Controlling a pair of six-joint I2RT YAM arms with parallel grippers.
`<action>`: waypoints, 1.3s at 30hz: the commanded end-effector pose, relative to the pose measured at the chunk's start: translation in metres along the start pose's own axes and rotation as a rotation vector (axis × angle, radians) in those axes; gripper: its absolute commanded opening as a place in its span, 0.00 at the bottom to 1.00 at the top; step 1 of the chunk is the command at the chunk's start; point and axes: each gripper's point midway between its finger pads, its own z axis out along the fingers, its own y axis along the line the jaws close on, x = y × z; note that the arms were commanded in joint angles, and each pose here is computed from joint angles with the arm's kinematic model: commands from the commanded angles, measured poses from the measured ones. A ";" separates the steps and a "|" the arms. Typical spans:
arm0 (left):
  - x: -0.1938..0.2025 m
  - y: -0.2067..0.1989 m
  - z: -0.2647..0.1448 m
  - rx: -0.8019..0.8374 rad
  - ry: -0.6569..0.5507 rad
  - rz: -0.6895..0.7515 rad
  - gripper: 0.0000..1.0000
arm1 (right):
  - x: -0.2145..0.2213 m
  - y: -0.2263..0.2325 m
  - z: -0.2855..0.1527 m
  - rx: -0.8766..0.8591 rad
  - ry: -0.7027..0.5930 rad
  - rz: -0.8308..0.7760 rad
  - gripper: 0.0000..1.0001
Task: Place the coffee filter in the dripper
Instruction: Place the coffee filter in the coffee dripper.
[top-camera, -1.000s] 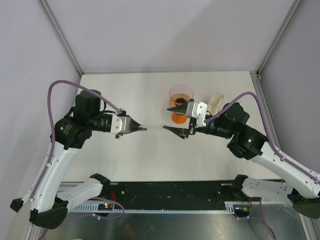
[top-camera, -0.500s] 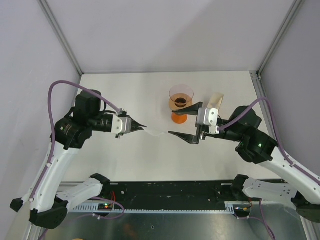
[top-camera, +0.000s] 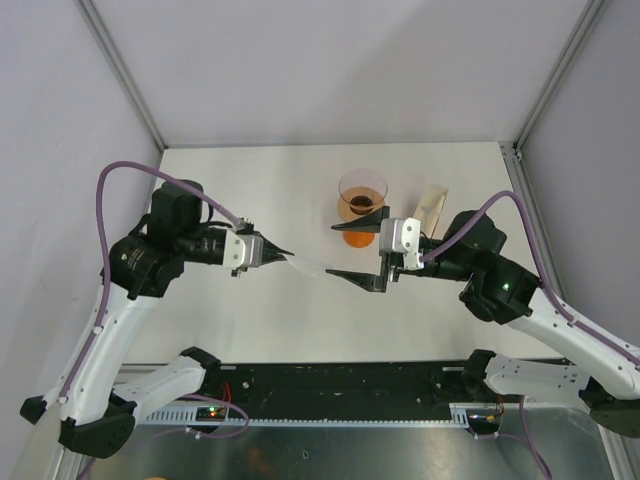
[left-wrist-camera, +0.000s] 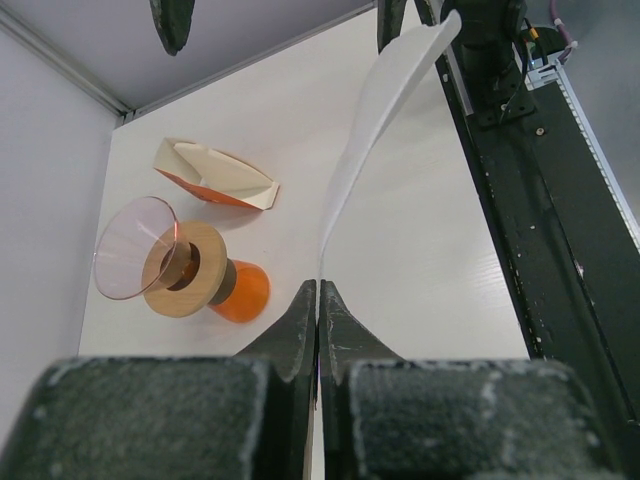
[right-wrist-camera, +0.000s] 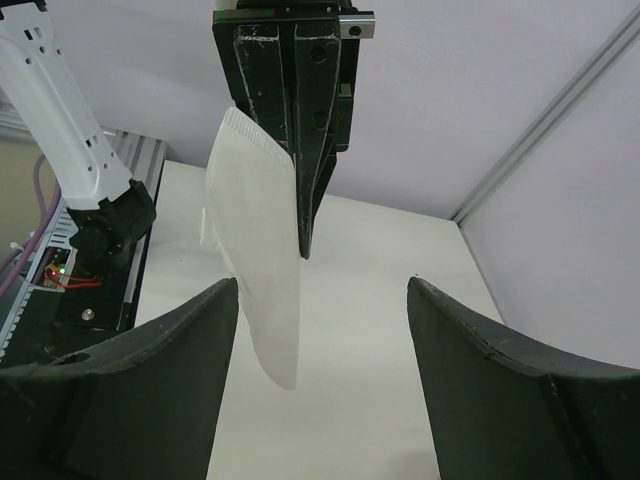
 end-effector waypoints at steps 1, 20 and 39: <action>-0.007 -0.002 -0.002 0.002 -0.011 0.032 0.00 | -0.017 -0.004 0.001 0.012 -0.051 -0.021 0.73; -0.008 -0.003 -0.002 0.002 -0.012 0.036 0.00 | -0.015 -0.002 0.006 -0.001 -0.056 -0.019 0.73; -0.008 -0.003 -0.003 0.002 -0.012 0.041 0.00 | -0.016 0.005 -0.001 -0.035 -0.048 -0.088 0.75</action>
